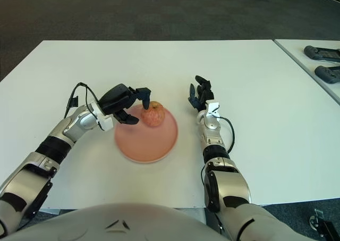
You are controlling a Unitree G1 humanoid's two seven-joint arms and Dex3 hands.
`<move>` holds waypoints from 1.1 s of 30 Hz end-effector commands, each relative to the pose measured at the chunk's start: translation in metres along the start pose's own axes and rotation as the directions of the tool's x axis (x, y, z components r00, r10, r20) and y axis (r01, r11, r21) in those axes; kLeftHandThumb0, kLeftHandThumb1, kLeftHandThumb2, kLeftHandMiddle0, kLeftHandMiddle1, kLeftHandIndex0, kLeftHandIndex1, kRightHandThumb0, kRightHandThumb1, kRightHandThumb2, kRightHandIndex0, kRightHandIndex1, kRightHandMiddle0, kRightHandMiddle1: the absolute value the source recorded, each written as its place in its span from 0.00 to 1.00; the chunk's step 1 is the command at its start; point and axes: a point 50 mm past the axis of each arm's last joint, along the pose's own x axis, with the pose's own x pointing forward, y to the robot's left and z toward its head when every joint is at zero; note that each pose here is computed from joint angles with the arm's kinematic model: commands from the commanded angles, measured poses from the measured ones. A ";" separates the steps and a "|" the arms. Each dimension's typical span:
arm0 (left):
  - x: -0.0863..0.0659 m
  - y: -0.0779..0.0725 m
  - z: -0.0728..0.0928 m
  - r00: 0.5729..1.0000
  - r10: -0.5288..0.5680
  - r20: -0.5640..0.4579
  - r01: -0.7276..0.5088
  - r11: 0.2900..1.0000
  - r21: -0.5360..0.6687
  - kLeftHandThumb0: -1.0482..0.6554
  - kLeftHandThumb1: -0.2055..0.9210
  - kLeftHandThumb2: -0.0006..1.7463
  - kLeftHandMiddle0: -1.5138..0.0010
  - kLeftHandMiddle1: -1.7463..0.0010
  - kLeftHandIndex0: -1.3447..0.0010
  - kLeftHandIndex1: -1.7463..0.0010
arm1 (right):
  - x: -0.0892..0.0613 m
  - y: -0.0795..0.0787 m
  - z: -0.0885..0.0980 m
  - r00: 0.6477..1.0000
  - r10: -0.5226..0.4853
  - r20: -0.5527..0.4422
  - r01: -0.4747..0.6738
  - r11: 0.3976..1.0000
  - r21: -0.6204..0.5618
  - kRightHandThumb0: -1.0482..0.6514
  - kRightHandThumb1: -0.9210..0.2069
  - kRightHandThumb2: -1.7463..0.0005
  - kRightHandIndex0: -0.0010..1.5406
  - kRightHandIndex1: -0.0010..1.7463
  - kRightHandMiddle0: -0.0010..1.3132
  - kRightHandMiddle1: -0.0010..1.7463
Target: Put the apple into the plate.
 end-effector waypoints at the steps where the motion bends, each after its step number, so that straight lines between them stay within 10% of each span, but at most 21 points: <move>1: -0.001 0.011 -0.004 0.973 0.232 -0.020 -0.233 0.967 -0.106 0.35 0.50 0.72 0.26 0.00 0.57 0.00 | -0.001 -0.003 -0.006 0.999 -0.010 -0.037 0.011 1.000 0.003 0.22 0.00 0.64 0.16 0.12 0.00 0.39; 8: -0.002 0.031 -0.003 0.855 0.518 -0.009 -0.513 0.844 -0.157 0.54 0.65 0.61 0.64 0.00 0.73 0.00 | -0.001 -0.003 -0.006 0.999 -0.010 -0.038 0.011 1.000 0.003 0.22 0.00 0.64 0.16 0.12 0.00 0.39; 14: -0.003 0.055 -0.010 0.765 0.643 -0.016 -0.639 0.756 -0.141 0.60 0.85 0.45 0.81 0.00 0.89 0.01 | -0.001 -0.003 -0.006 0.999 -0.010 -0.038 0.011 1.000 0.003 0.22 0.00 0.64 0.16 0.12 0.00 0.39; 17: -0.003 0.071 -0.018 0.647 0.758 -0.082 -0.761 0.635 -0.134 0.61 0.94 0.34 0.82 0.07 0.90 0.00 | -0.001 -0.003 -0.006 0.999 -0.011 -0.039 0.011 1.000 0.003 0.22 0.00 0.64 0.16 0.12 0.00 0.39; 24: -0.017 0.079 -0.028 0.395 0.882 -0.256 -0.915 0.403 -0.023 0.22 1.00 0.41 0.96 0.25 0.96 0.09 | 0.000 -0.003 -0.006 0.999 -0.011 -0.039 0.011 1.000 0.003 0.22 0.00 0.64 0.16 0.12 0.00 0.39; 33: -0.022 0.065 -0.045 0.254 0.873 -0.415 -0.958 0.286 0.015 0.10 1.00 0.47 0.92 0.44 1.00 0.21 | 0.000 -0.004 -0.006 0.999 -0.011 -0.039 0.011 1.000 0.003 0.22 0.00 0.64 0.16 0.12 0.00 0.39</move>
